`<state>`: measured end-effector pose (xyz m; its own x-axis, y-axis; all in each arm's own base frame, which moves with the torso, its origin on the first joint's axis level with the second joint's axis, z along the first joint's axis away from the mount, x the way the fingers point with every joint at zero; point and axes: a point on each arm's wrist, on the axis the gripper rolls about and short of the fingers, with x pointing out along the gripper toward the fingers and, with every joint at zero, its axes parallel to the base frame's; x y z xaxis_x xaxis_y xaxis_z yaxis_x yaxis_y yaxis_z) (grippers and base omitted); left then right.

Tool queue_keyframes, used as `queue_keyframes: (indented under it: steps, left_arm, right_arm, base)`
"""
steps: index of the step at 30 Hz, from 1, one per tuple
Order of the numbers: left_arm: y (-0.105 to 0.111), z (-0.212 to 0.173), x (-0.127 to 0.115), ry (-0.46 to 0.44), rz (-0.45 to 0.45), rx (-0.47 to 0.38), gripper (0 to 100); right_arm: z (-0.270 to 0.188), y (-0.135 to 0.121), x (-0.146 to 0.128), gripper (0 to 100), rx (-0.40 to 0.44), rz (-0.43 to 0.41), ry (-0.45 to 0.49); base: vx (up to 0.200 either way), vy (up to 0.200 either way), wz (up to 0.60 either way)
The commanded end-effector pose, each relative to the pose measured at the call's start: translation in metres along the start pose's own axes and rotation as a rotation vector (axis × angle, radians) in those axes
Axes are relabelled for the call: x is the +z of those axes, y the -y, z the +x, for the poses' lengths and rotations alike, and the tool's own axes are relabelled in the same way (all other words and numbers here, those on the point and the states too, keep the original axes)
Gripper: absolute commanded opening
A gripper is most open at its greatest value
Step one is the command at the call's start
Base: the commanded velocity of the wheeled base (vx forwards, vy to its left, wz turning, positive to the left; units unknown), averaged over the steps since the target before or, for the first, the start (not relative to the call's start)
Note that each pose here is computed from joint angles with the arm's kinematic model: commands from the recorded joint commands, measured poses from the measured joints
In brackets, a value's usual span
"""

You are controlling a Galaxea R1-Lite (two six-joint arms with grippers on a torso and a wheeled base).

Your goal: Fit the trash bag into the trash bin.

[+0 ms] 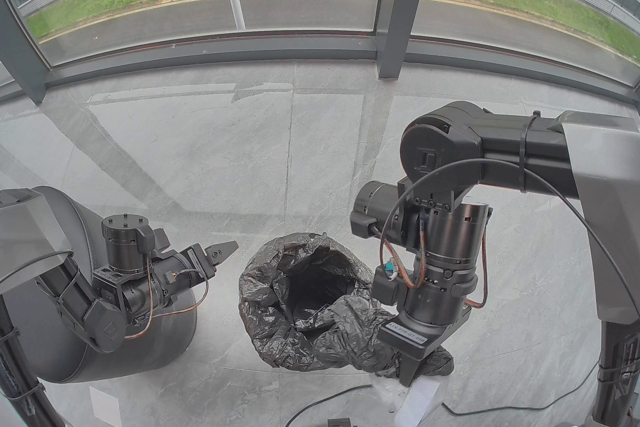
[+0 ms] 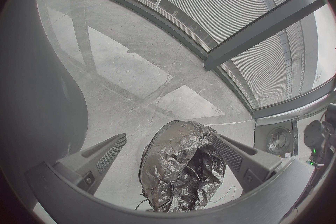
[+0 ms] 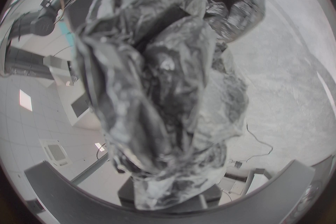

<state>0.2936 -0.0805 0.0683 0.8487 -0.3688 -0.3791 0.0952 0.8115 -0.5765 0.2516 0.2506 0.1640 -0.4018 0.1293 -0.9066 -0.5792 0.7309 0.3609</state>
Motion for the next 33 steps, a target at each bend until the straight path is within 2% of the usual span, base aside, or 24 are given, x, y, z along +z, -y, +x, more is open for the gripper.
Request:
queue_keyframes:
  steps: [1,3,7,14,18,23,28,33]
  left_arm:
    - [0.001,-0.002,0.001,0.003,0.001,-0.004,100]
    - [0.003,-0.004,0.002,0.010,0.002,-0.009,100]
    - [0.003,-0.005,0.002,0.010,0.002,-0.009,100]
    - [0.002,-0.003,0.001,0.003,0.001,-0.006,100]
    - [0.002,-0.003,0.001,0.005,0.003,-0.006,100]
    - [0.002,-0.001,-0.003,-0.009,0.002,-0.004,100]
    - [0.002,0.000,-0.004,-0.012,0.002,-0.004,100]
    - [0.002,0.000,-0.005,-0.017,0.003,-0.004,100]
  right_arm:
    - [0.034,0.005,0.030,0,-0.004,-0.008,-0.032]
    - [0.042,0.006,0.043,0,-0.007,-0.021,0.028]
    - [0.064,0.007,0.060,0,-0.010,0.018,0.020]
    - [0.073,0.014,0.081,0,-0.010,0.015,0.138]
    - [0.077,0.017,0.092,0,-0.060,0.017,0.214]
    - [0.076,0.034,0.111,0,-0.125,0.068,0.359]
    - [0.072,0.038,0.115,0,-0.128,0.121,0.413]
    - [0.063,0.038,0.113,0,-0.130,0.115,0.444]
  base:
    - [0.000,0.000,0.00]
    - [0.000,0.000,0.00]
    - [0.000,0.000,0.00]
    - [0.000,0.000,0.00]
    - [0.000,0.000,0.00]
    - [0.000,0.000,0.00]
    - [0.000,0.000,0.00]
    - [0.000,0.000,0.00]
